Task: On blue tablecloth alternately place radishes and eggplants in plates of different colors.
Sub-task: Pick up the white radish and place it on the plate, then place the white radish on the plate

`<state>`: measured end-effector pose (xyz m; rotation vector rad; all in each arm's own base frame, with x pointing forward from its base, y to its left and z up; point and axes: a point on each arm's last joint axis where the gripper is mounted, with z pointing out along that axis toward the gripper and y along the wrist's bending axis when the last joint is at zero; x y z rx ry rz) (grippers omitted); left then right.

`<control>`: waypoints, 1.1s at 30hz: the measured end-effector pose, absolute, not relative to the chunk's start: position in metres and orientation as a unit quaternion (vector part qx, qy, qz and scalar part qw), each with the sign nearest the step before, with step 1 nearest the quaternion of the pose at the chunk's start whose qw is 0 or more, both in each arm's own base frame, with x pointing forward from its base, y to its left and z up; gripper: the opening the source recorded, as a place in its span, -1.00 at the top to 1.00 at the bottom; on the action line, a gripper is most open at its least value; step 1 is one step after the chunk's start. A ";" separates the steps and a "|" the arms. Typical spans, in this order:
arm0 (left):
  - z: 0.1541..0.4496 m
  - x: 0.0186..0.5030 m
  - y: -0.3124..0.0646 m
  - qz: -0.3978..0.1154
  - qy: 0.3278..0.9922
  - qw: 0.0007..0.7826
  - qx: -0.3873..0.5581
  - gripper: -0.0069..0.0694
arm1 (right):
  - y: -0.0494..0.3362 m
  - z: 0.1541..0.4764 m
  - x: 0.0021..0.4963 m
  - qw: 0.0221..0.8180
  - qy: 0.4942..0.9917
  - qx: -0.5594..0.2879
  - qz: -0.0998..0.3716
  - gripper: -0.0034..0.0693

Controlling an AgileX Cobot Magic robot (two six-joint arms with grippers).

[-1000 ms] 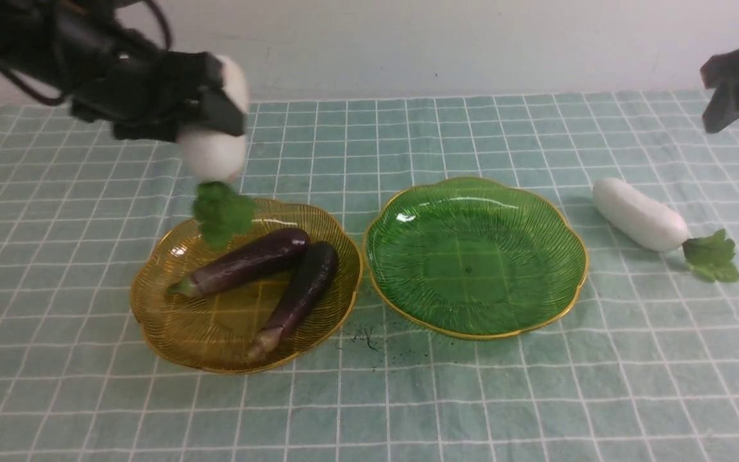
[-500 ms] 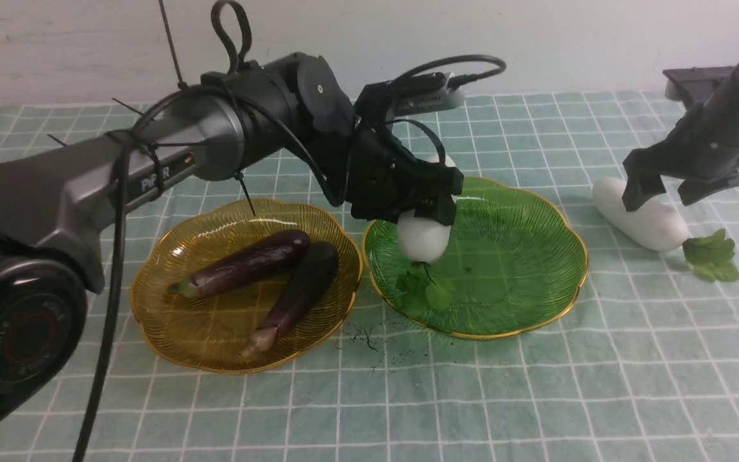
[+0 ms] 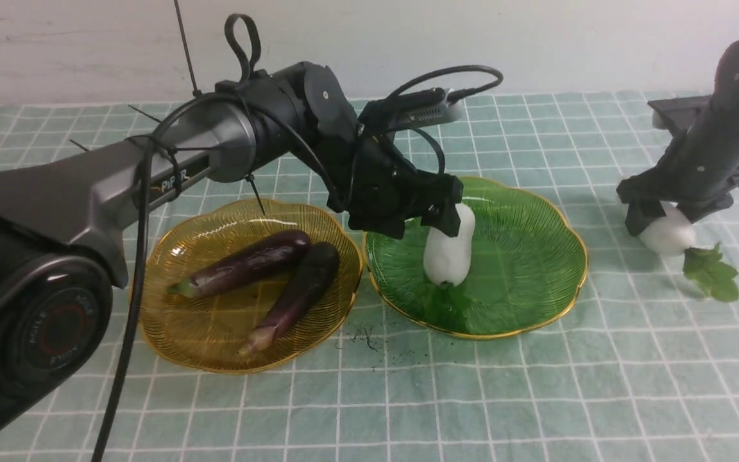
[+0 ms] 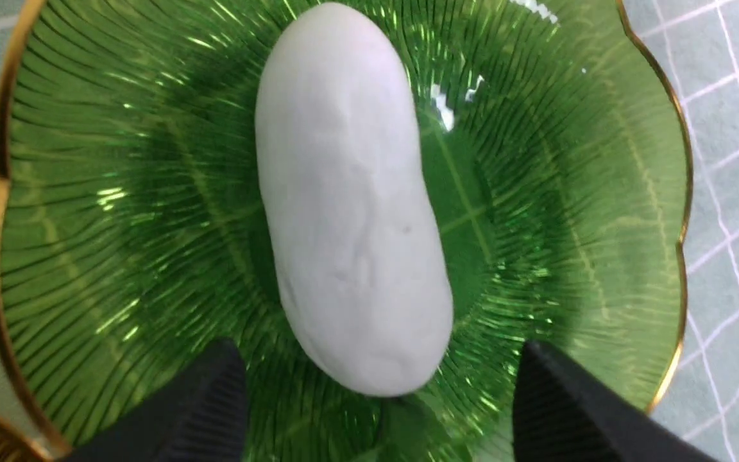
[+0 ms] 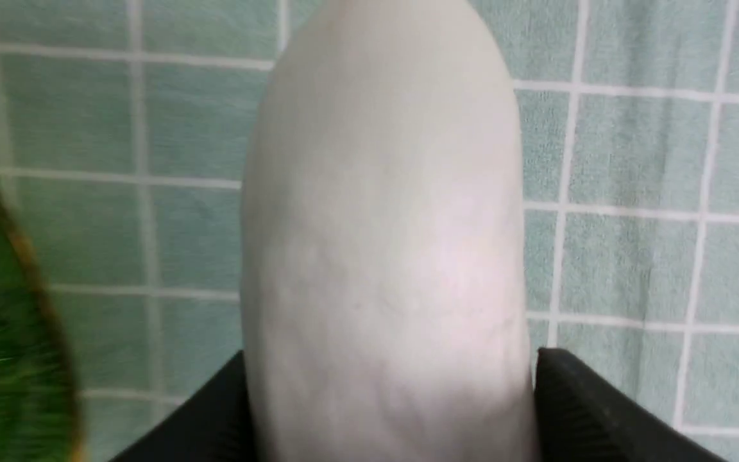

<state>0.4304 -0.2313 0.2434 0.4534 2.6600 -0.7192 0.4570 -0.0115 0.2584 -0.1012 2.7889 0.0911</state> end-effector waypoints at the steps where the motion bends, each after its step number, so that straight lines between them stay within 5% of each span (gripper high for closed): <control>1: 0.253 0.429 -0.226 -0.246 0.941 0.164 0.167 -0.21 | -0.006 0.280 0.450 0.194 0.978 -0.029 0.063 -0.39; 5: 0.295 0.426 -0.203 -0.212 0.943 0.173 0.189 0.56 | 0.017 0.310 0.440 0.224 0.960 -0.019 0.165 -0.39; 8: 0.329 0.421 -0.186 -0.194 0.939 0.210 0.190 0.76 | 0.036 0.307 0.441 0.219 0.955 -0.029 0.197 -0.39; 19: 0.418 0.347 -0.142 -0.162 0.922 0.292 0.197 0.84 | 0.104 0.248 0.451 0.135 0.964 -0.071 0.216 -0.40; 27: 0.402 0.238 -0.103 -0.144 0.934 0.257 0.201 0.84 | 0.103 0.233 0.454 0.118 0.974 -0.053 0.186 -0.85; 33: 0.387 0.176 -0.081 -0.148 0.924 0.295 0.194 0.84 | 0.092 0.282 0.437 0.173 0.971 -0.077 0.144 -0.62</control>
